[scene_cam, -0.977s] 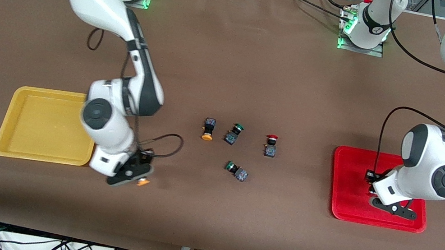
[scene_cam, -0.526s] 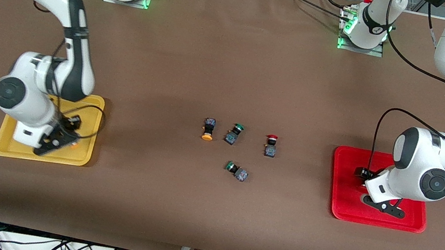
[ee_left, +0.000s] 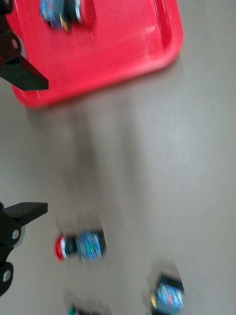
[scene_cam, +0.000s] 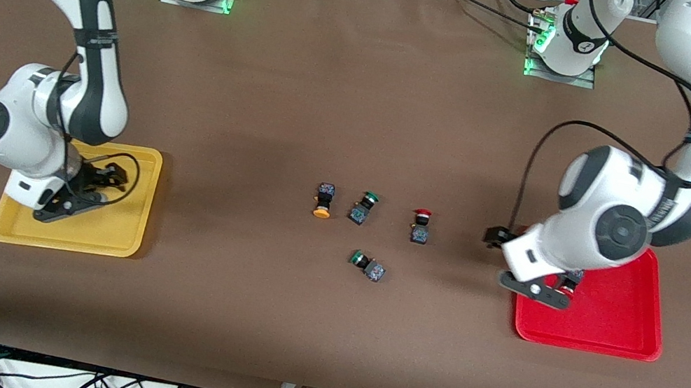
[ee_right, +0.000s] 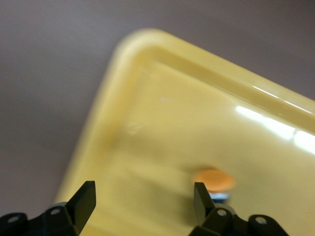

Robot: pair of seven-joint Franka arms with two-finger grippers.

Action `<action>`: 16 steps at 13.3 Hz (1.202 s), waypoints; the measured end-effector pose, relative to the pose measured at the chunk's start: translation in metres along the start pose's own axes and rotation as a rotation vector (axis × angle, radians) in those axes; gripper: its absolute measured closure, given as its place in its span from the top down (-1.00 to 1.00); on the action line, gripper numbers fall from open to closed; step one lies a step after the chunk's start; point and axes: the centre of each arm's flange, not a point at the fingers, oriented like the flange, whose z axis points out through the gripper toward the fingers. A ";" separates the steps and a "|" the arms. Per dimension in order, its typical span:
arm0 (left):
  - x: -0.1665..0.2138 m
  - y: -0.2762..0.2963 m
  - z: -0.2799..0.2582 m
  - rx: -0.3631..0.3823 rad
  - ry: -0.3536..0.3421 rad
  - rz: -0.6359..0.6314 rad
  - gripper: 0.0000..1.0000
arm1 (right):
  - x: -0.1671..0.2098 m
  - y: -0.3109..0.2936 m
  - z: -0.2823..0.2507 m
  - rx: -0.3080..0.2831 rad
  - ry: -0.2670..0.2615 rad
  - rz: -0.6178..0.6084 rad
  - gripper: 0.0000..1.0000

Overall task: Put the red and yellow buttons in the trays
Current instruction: 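Grasp a second red and yellow button with the left and right grippers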

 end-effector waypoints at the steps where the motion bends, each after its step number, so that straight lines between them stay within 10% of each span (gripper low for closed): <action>1: -0.001 0.019 0.011 -0.004 0.008 0.011 1.00 | 0.018 -0.041 -0.010 0.009 0.001 0.053 0.79; 8: -0.024 0.103 0.127 -0.063 0.106 -0.103 1.00 | 0.056 -0.342 0.022 0.078 0.067 0.415 0.80; 16: -0.032 0.125 0.147 -0.008 0.141 -0.113 1.00 | 0.050 -0.414 0.089 0.062 0.131 0.522 0.71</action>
